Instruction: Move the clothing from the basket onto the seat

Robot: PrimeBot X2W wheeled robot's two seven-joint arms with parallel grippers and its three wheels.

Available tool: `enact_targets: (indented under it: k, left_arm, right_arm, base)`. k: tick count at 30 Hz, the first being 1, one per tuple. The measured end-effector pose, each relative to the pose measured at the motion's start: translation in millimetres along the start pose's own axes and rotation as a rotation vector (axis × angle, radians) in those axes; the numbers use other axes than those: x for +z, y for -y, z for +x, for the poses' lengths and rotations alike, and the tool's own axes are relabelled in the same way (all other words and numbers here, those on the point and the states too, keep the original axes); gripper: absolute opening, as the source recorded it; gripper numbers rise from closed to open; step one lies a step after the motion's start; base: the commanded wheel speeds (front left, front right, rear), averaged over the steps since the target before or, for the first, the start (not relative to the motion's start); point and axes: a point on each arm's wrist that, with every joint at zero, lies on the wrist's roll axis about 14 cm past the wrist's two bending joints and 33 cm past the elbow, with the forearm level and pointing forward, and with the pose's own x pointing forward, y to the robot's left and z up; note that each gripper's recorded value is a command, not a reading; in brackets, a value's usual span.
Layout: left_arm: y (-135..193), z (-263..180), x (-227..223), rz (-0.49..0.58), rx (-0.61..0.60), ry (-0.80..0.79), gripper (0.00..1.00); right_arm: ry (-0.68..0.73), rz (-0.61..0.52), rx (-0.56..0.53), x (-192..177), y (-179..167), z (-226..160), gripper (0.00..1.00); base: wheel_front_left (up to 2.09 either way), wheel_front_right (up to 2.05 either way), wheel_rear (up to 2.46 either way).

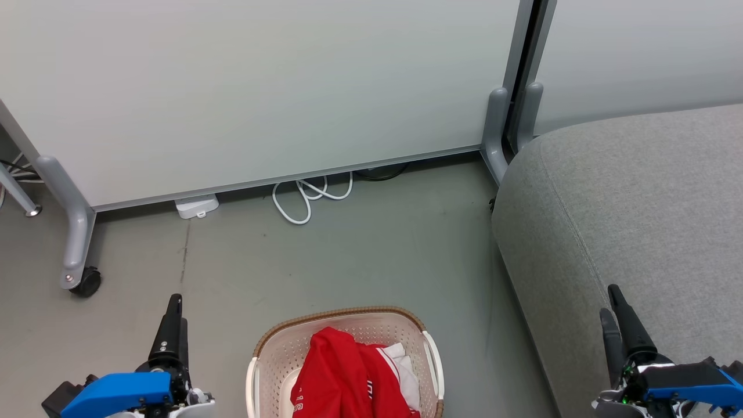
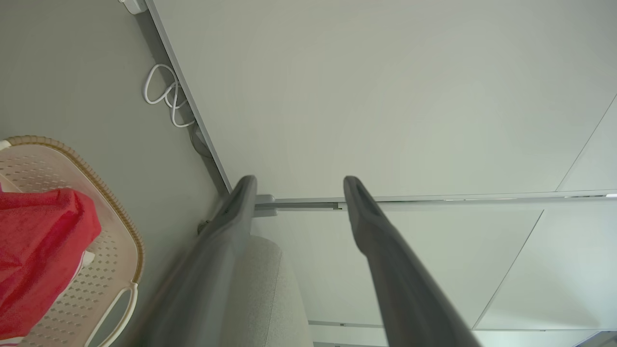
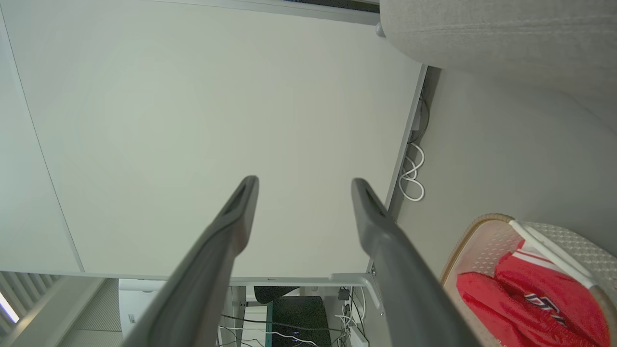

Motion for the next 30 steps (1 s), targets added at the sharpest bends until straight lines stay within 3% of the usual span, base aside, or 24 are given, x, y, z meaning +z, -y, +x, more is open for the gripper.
enact_targets:
  k: [30]
  left_arm:
    - [11,3,-16,0.603,-0.024,-0.010,1.00]
  right_arm:
    - [-0.005,-0.663,0.068,-14,-19,5,1.00]
  base:
    - [0.00,0.00,0.00]
